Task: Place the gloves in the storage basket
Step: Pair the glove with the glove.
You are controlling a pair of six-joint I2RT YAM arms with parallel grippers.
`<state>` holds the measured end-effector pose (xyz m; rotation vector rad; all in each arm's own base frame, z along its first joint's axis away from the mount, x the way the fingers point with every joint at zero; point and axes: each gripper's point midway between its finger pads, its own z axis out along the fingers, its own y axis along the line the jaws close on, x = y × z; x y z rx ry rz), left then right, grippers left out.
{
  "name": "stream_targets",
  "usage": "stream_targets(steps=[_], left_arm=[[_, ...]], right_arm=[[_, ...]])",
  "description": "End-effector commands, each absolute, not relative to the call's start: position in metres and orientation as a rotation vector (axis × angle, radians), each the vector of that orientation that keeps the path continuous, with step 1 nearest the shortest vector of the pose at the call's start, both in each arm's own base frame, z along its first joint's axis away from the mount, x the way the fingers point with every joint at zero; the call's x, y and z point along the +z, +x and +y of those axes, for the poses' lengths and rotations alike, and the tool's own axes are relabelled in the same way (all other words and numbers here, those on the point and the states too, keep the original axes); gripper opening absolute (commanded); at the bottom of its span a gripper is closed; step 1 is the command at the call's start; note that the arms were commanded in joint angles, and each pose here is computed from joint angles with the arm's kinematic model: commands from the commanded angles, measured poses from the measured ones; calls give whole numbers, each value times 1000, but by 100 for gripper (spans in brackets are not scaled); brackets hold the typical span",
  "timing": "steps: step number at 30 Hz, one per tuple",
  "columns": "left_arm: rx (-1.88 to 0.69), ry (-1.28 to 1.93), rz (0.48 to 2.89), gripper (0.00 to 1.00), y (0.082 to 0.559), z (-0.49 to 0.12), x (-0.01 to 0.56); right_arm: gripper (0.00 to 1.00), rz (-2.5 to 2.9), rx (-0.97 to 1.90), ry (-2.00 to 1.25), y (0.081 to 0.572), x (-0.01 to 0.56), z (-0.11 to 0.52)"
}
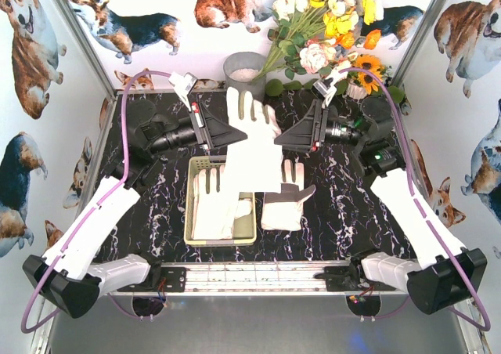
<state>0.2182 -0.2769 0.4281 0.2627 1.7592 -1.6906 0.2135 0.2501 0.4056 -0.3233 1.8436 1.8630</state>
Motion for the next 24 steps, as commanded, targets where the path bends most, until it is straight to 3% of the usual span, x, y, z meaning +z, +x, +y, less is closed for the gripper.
stream_targets(steps=[1,12,18,20,24], left_arm=[[-1656,282,1710,0,215,-270,439],[-1684,303,1711,0,212,-272,441],[-1648,284,1745,0,217,-272,430],[-1606,265,1786,0,224,-272,417],[-1469,218,1908,0,242,-270,383]], right_arm=[[50,1829,1855,-404,190,408,245],[44,1852,1862,-392,181,397,242],[16,1834,1834,-325,191,398,242],[0,1855,1790,-295,197,392,242],[0,1991,1618,-192,209,366,234]])
